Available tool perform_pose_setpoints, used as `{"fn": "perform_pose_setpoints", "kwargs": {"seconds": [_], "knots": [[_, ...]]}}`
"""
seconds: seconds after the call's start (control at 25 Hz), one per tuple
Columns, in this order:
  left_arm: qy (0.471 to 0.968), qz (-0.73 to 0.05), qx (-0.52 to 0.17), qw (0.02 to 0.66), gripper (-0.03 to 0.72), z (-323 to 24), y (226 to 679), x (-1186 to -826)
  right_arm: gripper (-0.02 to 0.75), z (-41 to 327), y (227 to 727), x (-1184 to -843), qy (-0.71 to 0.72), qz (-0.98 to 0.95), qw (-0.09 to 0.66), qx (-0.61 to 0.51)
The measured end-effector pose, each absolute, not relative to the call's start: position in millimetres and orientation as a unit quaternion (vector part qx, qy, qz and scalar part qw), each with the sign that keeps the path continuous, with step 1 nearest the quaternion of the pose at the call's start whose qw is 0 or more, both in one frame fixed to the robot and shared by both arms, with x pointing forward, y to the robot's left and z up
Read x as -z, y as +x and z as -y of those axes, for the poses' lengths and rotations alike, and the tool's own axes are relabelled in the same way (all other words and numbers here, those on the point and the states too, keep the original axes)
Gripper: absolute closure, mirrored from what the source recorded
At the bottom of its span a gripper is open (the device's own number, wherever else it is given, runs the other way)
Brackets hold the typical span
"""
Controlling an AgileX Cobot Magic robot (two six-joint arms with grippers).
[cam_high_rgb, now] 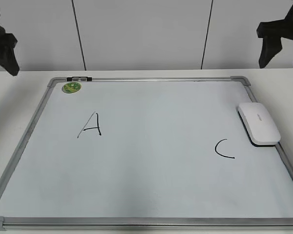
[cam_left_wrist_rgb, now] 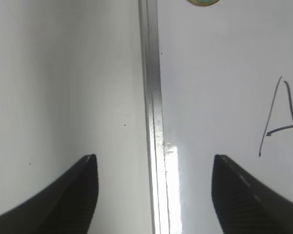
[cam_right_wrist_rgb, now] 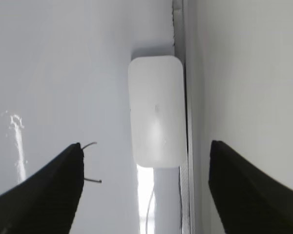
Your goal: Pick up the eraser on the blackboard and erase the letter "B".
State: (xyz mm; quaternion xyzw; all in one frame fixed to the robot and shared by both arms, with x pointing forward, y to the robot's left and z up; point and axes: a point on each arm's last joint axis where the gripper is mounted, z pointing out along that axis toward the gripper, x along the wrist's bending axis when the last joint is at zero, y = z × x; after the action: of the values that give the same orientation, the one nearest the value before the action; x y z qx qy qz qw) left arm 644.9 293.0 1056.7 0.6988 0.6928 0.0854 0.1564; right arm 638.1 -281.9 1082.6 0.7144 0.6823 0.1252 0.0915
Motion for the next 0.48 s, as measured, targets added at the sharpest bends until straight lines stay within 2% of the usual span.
{"fn": "perform_pose_setpoints", "kwargs": {"seconds": [0.24,0.48], "knots": [[0.703,-0.675,-0.125,0.186,0.156,-280.2,612.9,-1090.1,0.149,257.8,579.3,-1090.4,0.698,-0.693,0.136,-0.117],[0.703,-0.662,-0.155,0.208,0.156,-276.1,556.7,-1088.0,0.150,257.1,528.0,-1083.5,0.696,-0.677,0.170,-0.169]]}}
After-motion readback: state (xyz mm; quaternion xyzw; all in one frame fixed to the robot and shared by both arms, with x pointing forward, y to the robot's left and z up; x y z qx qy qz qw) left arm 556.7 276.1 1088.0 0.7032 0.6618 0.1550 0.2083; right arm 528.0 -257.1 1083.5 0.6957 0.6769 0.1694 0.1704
